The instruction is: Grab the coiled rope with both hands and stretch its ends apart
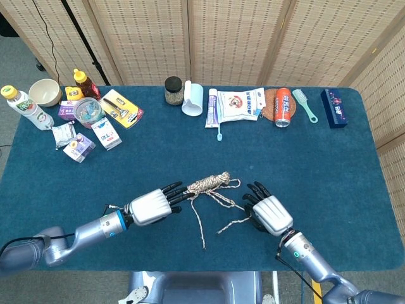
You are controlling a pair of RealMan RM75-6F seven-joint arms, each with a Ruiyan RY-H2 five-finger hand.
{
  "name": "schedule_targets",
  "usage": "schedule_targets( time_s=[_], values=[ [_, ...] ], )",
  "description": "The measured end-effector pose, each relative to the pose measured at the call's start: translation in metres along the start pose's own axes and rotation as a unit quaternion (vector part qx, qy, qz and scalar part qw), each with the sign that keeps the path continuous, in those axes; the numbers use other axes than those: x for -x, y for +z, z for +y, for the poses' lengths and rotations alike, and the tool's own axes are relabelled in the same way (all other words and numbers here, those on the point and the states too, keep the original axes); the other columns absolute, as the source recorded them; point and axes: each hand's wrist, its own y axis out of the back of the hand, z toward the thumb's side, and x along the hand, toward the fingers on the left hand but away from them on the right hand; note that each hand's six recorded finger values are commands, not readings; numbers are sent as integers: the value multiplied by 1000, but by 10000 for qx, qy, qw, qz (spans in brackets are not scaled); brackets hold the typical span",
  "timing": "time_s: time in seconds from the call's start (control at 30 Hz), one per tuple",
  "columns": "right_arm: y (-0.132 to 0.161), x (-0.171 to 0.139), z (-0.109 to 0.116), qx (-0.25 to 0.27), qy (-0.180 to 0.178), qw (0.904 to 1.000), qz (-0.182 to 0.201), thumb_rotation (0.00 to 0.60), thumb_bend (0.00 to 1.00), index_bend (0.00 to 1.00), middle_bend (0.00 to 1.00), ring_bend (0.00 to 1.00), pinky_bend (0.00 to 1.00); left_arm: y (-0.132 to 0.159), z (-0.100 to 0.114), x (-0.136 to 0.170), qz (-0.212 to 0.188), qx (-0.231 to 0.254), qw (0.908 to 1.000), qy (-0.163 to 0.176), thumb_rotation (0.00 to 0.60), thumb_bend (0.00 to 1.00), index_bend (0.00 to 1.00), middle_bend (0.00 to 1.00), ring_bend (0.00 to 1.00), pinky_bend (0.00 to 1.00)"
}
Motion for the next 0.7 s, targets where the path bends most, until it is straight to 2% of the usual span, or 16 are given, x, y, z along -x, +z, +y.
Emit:
schedule_targets(
  time_s=[0.33,0.7],
  values=[
    [-9,-1,-2,9,36,9999,-109,600,504,602,272,46,0,15,-6,-39,-205,21,9997,-142,600,386,372,0,0,0],
    [-15,-3,-5,39,77,9998,-182,600,504,602,272,46,0,20,-18,-62,-147,86,9995,-247,600,386,372,0,0,0]
  ],
)
